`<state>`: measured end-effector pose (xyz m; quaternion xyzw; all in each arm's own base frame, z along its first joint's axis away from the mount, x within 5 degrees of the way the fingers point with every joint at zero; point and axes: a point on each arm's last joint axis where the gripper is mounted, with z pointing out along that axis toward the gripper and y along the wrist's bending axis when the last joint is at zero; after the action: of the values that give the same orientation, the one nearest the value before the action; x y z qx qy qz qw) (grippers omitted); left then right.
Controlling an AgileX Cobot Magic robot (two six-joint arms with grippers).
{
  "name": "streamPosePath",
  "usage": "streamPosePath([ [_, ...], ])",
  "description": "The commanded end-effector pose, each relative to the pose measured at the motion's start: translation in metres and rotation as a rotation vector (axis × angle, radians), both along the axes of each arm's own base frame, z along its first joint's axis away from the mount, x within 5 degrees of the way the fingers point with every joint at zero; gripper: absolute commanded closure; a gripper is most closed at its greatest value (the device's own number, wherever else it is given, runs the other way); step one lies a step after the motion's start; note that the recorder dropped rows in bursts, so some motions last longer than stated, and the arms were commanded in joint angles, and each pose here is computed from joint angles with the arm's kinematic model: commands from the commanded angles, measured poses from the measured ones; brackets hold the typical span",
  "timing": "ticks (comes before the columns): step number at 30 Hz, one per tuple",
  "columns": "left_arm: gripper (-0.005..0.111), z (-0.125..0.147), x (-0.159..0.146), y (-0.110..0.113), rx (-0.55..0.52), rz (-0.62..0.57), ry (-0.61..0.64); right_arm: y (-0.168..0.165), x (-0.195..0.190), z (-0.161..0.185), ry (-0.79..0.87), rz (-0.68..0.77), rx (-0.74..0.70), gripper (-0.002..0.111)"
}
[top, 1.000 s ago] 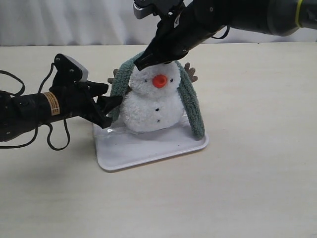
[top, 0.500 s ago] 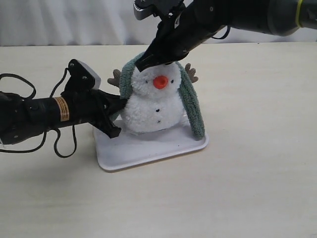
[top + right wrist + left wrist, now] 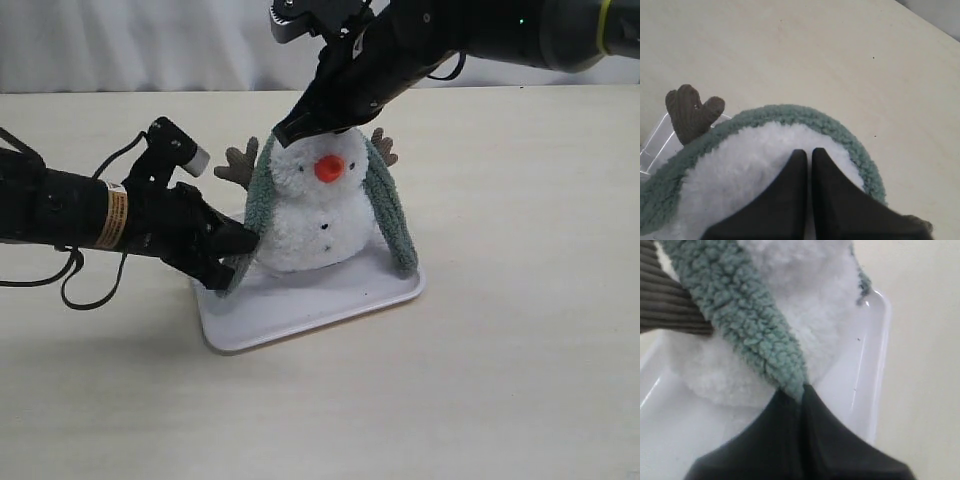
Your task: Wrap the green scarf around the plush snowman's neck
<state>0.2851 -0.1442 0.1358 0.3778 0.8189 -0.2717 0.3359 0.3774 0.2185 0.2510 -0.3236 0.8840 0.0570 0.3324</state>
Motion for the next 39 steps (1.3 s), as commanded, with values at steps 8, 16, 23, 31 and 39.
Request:
streamPosePath([
  [8, 0.107, -0.007, -0.008, -0.012, -0.079, -0.126, 0.105, -0.003, -0.003, -0.006, 0.051, -0.001, -0.036, 0.104],
  [16, 0.104, -0.009, 0.003, -0.006, -0.049, 0.025, 0.093, -0.006, -0.009, 0.005, 0.040, 0.061, -0.085, 0.097],
  [23, 0.073, -0.009, 0.003, -0.006, -0.046, 0.010, 0.091, -0.031, -0.035, 0.058, 0.043, -0.032, -0.082, 0.051],
  [31, 0.073, -0.007, 0.003, -0.008, -0.063, 0.001, 0.080, -0.102, -0.025, -0.012, 0.141, -0.163, -0.177, 0.051],
  [39, 0.073, -0.007, 0.003, -0.008, -0.066, -0.005, 0.083, -0.086, -0.013, -0.034, 0.041, -0.063, -0.060, 0.051],
])
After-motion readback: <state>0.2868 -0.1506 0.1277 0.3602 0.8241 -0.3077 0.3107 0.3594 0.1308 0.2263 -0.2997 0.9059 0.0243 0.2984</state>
